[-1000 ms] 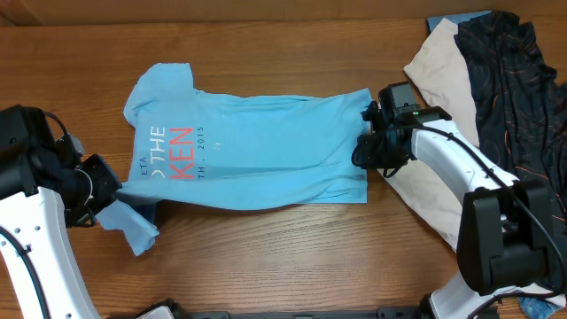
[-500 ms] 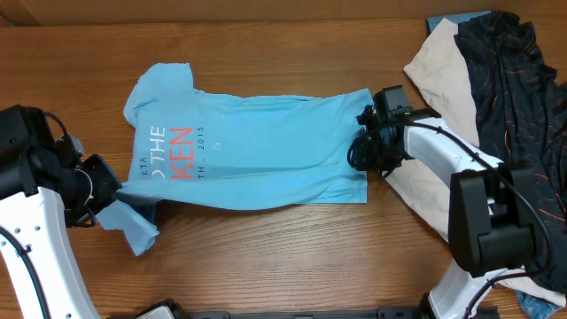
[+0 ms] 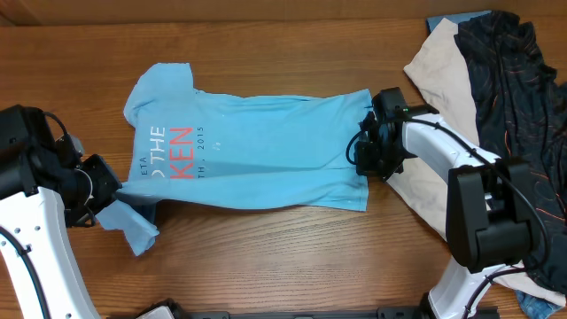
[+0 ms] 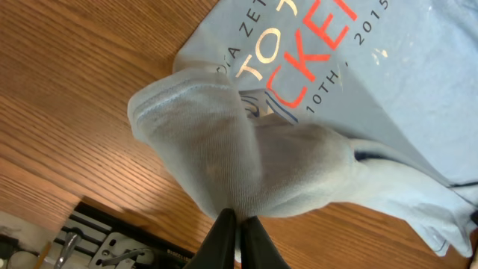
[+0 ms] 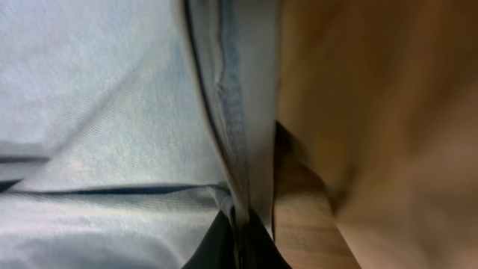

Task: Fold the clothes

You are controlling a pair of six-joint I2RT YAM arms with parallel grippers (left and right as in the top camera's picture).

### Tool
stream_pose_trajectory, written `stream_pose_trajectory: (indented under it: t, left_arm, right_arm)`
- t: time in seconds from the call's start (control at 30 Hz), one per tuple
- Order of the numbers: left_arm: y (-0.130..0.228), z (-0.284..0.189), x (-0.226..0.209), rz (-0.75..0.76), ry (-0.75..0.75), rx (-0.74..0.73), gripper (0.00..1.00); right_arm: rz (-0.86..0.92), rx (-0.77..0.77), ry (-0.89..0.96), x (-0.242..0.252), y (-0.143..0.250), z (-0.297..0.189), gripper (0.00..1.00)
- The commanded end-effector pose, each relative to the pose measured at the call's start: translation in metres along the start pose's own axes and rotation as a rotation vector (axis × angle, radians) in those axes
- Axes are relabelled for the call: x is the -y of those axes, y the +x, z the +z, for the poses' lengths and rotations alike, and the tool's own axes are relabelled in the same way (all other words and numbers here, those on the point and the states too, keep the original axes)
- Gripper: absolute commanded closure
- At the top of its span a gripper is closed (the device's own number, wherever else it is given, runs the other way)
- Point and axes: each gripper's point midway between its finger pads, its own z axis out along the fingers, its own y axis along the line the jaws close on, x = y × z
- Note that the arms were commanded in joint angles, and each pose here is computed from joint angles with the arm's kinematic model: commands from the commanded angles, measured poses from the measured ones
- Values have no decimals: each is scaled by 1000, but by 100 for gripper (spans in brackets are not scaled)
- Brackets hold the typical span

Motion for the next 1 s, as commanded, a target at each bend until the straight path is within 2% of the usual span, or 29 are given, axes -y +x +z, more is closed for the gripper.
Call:
stream_pose_trajectory:
  t: [0.0,0.13,0.3,0.57,0.97]
  left_arm:
    - [-1,1,-1,17,5,-4,94]
    - [-2,1,-1,18,6,2,94]
    - [-3,1,0,18,7,6,93]
    - [-4,1,0,19,8,8,93]
    - [-4,1,0,19,7,7,93]
  right_arm:
    - [-6,133,44,-7,-30,-49,96]
    - [-19,204,37,-18,-42,-92,96]
    - [-23,228,47,-22,-43,-119,96]
    - [-5,169,128,-7,-28,-120,96]
    - [1,95,142,-3,-10,-118,92]
